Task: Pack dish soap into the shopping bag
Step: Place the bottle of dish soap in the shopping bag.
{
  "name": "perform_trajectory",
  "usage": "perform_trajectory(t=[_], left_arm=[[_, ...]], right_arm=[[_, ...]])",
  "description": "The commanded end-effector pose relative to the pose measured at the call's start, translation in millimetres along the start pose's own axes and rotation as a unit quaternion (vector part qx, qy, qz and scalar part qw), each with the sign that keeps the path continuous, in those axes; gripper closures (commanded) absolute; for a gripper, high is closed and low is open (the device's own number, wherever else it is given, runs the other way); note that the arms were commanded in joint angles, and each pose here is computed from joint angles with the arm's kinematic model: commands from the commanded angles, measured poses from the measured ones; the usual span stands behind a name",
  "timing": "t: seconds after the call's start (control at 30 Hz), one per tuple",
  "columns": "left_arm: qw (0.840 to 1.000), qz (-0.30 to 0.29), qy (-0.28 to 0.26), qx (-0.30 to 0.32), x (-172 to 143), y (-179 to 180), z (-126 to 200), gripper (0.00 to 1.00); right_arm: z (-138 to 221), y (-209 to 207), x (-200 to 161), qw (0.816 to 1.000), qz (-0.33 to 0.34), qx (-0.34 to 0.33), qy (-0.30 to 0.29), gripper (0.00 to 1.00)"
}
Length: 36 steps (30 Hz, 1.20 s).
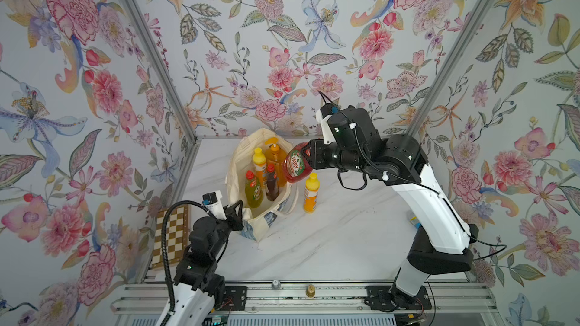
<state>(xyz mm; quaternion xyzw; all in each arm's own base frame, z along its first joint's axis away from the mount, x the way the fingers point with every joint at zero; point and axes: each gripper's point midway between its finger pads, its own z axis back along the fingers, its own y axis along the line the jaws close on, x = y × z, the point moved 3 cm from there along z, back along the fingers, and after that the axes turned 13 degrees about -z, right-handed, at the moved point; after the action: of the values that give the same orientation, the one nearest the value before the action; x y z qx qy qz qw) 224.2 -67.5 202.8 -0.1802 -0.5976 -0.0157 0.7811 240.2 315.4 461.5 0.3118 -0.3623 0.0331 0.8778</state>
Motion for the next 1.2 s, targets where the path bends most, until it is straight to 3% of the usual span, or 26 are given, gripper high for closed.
perform_trajectory(t=[0.0,0.23,0.63,1.17], left_arm=[[0.997,0.008,0.071,0.016,-44.6,10.0,-2.6,0.77],[0.998,0.006,0.067,0.013,-45.5,10.0,-3.2,0.77],[0.998,0.007,0.056,0.015,-46.6,11.3,-2.1,0.77],[0.999,0.014,0.045,-0.009,-39.3,3.6,-2.9,0.78]], right_arm=[[11.6,30.7,19.8,0.997,-0.015,0.067,-0.042,1.0],[-9.8,51.7,12.3,0.995,-0.018,0.095,-0.03,1.0],[-46.8,62.0,1.1,0.996,-0.016,0.079,-0.032,1.0],[-116.7,47.8,-30.5,0.998,-0.02,-0.023,-0.046,1.0]])
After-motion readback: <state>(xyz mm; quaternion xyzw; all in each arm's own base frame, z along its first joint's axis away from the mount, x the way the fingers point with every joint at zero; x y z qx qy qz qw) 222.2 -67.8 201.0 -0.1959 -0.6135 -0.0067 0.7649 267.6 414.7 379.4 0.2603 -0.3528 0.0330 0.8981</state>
